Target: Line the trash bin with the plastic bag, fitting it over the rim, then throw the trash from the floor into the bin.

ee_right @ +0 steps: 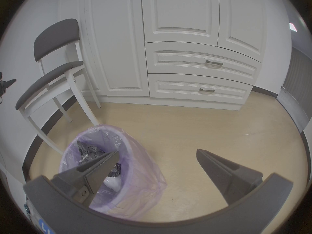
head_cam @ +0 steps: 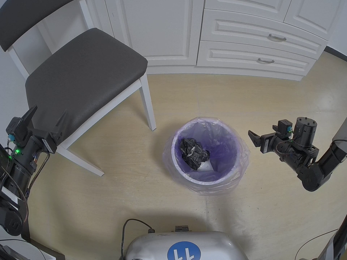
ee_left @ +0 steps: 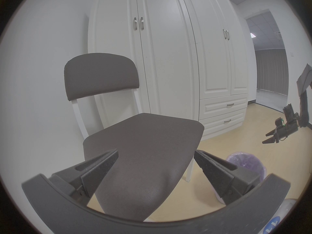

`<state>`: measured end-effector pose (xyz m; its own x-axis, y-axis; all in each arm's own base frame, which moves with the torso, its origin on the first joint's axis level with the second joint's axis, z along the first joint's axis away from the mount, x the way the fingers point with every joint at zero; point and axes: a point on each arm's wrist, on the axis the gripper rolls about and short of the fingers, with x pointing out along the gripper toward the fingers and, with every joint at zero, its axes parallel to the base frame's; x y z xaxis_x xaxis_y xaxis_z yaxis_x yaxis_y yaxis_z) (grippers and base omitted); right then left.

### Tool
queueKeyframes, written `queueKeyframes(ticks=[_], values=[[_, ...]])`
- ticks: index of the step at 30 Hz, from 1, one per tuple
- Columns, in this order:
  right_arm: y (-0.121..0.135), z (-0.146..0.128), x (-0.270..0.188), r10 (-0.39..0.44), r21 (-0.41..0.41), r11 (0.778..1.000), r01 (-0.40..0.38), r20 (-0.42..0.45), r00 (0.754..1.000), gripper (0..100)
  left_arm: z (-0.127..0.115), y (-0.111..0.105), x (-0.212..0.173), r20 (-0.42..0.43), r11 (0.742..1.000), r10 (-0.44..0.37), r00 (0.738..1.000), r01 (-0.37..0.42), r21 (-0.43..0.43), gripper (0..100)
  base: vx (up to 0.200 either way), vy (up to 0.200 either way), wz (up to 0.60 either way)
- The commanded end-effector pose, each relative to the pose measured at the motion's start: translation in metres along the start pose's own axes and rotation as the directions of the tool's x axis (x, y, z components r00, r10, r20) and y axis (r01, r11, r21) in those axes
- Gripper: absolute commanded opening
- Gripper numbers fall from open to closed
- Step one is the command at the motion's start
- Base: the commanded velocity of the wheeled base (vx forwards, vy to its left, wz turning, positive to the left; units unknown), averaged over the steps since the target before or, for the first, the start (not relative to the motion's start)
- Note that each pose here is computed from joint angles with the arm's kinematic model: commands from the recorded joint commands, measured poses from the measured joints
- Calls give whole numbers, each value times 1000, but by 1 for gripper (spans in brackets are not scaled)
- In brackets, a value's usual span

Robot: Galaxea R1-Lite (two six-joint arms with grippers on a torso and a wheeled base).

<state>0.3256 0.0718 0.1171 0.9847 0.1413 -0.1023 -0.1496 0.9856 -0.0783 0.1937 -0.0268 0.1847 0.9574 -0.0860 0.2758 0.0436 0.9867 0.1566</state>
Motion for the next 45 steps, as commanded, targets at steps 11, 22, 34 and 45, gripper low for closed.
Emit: queueKeyframes(ticks=[11,22,34,45], values=[[-25,-14,-3,-74,-103,992,69,-52,996,100,-21,-3,9,-90,997,-4,996,11,76,100,0,0,0],[-39,19,-69,-179,-63,981,186,99,979,100,1,5,-7,-18,991,114,993,-113,75,100,0,0,0],[-43,69,-199,-242,176,967,182,431,869,100,62,19,-85,210,986,160,965,-166,11,100,0,0,0],[-37,92,-321,-251,195,967,162,630,735,100,102,31,-166,161,976,214,963,-207,-61,100,0,0,0]])
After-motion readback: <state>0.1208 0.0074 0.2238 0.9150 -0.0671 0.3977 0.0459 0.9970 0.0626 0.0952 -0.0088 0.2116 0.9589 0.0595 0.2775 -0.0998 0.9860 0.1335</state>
